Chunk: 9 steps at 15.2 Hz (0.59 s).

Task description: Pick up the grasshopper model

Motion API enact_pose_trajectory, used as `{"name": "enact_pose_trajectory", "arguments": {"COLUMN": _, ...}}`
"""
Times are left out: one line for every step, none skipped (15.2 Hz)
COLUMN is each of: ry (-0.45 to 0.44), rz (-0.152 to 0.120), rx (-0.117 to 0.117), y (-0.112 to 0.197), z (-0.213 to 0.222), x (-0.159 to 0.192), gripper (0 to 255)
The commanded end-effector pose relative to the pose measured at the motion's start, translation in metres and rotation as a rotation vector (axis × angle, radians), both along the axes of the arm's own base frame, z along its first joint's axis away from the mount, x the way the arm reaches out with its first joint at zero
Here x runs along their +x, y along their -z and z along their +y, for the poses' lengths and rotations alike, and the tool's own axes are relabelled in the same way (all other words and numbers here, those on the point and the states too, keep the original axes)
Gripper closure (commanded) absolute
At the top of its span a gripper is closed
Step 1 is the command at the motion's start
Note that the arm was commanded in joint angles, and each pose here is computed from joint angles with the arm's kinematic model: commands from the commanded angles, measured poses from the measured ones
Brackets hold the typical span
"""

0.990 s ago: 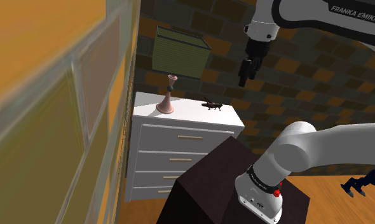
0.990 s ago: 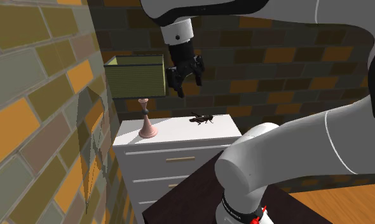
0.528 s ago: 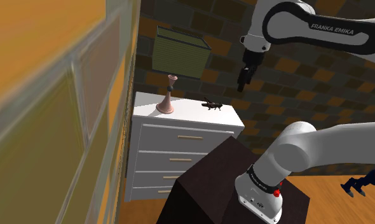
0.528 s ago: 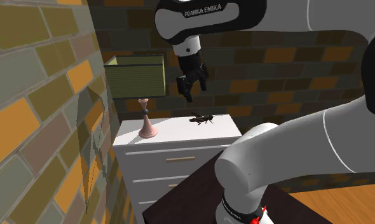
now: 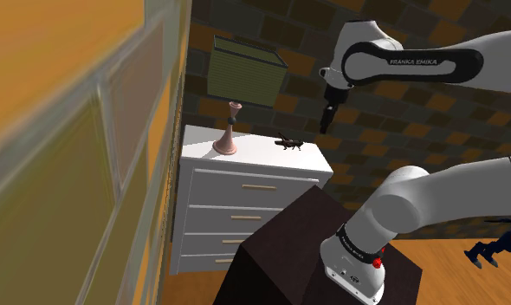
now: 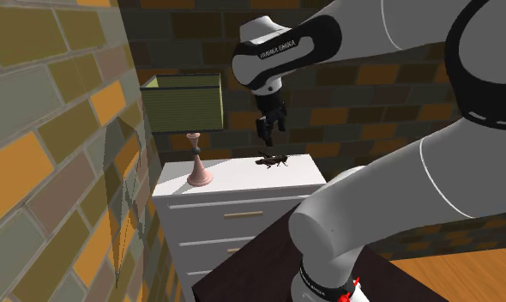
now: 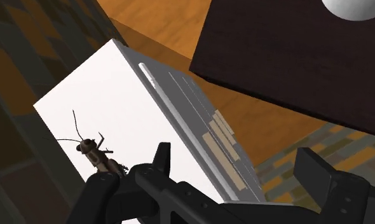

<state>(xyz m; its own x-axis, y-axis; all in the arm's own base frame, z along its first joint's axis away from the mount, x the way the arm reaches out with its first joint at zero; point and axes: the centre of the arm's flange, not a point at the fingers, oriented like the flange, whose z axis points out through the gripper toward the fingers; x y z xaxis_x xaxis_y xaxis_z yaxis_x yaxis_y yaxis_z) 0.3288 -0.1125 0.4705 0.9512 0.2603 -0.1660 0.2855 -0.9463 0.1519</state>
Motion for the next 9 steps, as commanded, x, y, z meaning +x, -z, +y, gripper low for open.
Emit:
{"name": "enact_pose_trajectory", "arguments": {"ry": -0.037, "rz": 0.000, "rx": -0.002, "y": 0.018, "z": -0.019, "x": 0.008, "gripper": 0}}
{"name": "enact_pose_trajectory", "arguments": {"ry": -0.054, "rz": 0.000, "rx": -0.002, "y": 0.026, "z": -0.028, "x": 0.013, "gripper": 0}}
{"name": "enact_pose_trajectory", "arguments": {"ry": -0.071, "rz": 0.001, "rx": -0.003, "y": 0.035, "z": -0.037, "x": 0.017, "gripper": 0}}
{"name": "enact_pose_trajectory", "arguments": {"ry": -0.088, "rz": 0.001, "rx": -0.003, "y": 0.043, "z": -0.045, "x": 0.022, "gripper": 0}}
{"name": "enact_pose_trajectory", "arguments": {"ry": -0.105, "rz": 0.002, "rx": -0.004, "y": 0.051, "z": -0.054, "x": 0.026, "gripper": 0}}
{"name": "enact_pose_trajectory", "arguments": {"ry": -0.122, "rz": 0.002, "rx": -0.004, "y": 0.060, "z": -0.062, "x": 0.031, "gripper": 0}}
{"name": "enact_pose_trajectory", "arguments": {"ry": -0.139, "rz": 0.003, "rx": -0.005, "y": 0.068, "z": -0.071, "x": 0.036, "gripper": 0}}
{"name": "enact_pose_trajectory", "arguments": {"ry": -0.156, "rz": 0.003, "rx": -0.005, "y": 0.076, "z": -0.079, "x": 0.041, "gripper": 0}}
{"name": "enact_pose_trajectory", "arguments": {"ry": -0.173, "rz": 0.004, "rx": -0.006, "y": 0.084, "z": -0.087, "x": 0.046, "gripper": 0}}
